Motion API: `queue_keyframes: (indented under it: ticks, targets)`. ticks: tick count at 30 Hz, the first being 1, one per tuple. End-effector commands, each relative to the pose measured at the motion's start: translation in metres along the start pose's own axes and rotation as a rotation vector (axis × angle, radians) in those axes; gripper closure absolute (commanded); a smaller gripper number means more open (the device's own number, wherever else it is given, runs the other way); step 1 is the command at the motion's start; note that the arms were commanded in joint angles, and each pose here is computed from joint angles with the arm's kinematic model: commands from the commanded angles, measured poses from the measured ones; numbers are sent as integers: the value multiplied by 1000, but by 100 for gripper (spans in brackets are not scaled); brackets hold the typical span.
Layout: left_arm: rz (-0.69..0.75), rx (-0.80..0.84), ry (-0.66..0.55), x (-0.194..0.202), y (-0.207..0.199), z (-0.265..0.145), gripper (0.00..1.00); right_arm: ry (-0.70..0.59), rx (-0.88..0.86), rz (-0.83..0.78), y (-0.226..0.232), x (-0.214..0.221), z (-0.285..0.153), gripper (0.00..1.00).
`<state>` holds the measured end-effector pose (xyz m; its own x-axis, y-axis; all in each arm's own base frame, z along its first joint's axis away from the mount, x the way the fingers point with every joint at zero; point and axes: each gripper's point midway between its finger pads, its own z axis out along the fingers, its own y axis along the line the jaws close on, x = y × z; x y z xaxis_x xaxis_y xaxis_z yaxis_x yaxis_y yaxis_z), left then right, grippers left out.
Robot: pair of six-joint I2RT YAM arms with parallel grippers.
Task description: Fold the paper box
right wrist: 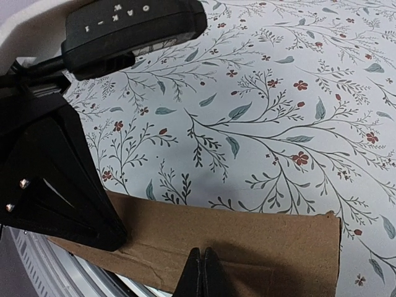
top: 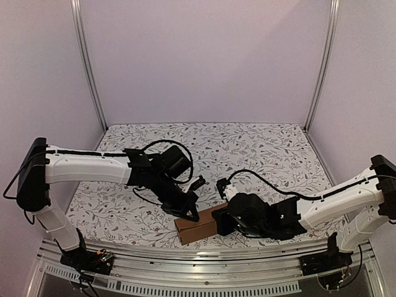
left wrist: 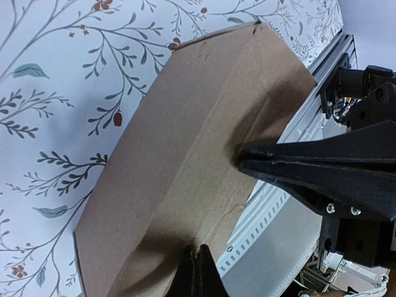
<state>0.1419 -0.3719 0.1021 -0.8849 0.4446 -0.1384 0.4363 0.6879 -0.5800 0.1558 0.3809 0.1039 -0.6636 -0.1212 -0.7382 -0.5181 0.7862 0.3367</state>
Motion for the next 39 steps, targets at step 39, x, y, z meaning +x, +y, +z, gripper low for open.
queue_keyframes:
  ticks: [39]
  targets:
    - [-3,-214,18,23,52,23,100,310,195,-23,-64,26,-5,100]
